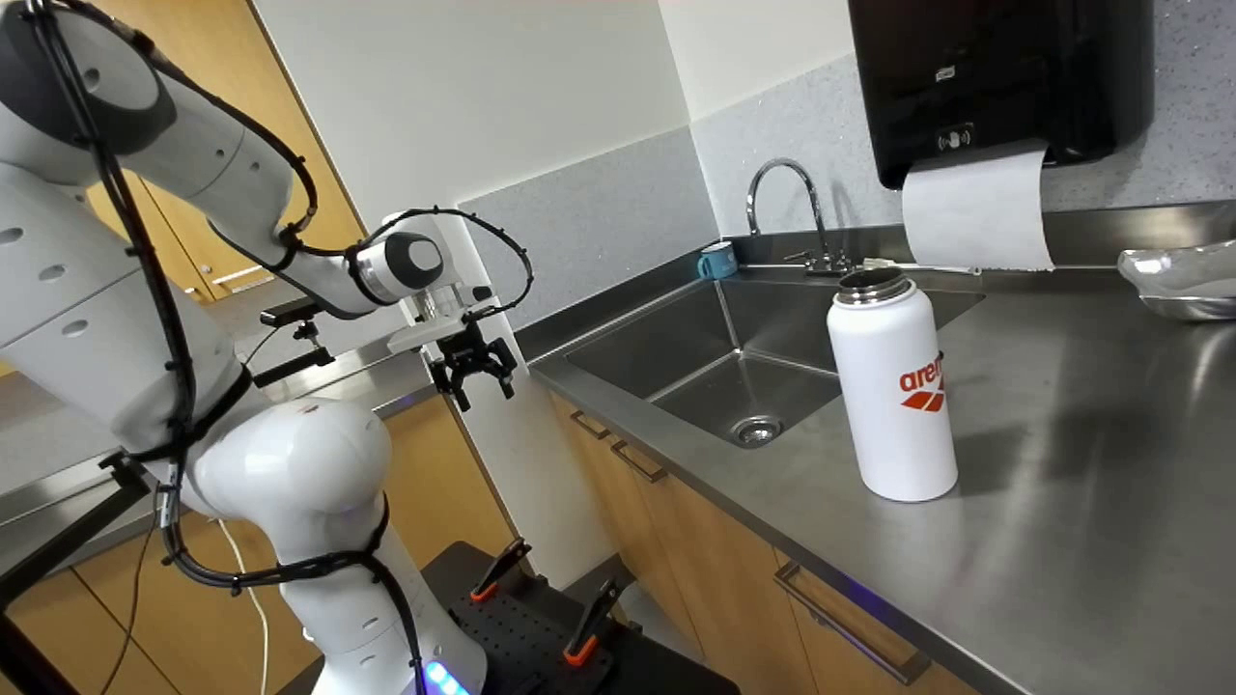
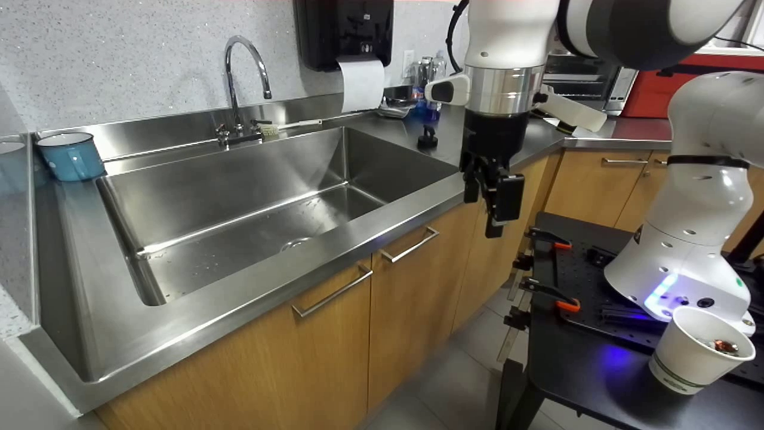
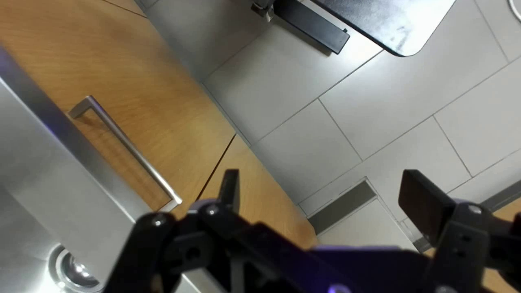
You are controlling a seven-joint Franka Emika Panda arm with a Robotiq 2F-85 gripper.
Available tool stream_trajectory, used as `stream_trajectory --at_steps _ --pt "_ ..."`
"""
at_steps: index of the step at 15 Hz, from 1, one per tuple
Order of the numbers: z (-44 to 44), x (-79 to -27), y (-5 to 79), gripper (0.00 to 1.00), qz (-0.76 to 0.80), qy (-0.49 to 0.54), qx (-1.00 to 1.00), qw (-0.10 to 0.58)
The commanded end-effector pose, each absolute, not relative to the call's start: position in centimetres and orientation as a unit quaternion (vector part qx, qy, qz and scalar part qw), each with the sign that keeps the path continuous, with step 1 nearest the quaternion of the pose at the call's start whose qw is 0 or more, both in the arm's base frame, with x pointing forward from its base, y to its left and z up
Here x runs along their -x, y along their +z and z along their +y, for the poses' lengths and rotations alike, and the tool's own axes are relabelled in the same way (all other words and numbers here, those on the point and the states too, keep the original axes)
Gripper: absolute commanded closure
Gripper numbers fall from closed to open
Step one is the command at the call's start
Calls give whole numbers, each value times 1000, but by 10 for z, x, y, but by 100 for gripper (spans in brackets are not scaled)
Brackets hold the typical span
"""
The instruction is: Open the cupboard
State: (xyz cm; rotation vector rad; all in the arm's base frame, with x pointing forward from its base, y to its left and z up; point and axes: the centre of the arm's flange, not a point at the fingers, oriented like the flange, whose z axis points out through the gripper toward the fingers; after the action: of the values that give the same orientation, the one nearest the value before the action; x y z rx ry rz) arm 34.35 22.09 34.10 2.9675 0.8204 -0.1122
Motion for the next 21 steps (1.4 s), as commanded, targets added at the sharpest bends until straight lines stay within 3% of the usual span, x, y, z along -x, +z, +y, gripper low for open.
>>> stream_trajectory --at_steps 1,4,13,21 --pt "220 -344 342 0 265 -36 -963 30" --pt "227 -345 339 0 268 -32 -963 24" --pt "355 -315 251 0 210 22 -964 161" --pt "397 -329 159 0 139 94 -941 294"
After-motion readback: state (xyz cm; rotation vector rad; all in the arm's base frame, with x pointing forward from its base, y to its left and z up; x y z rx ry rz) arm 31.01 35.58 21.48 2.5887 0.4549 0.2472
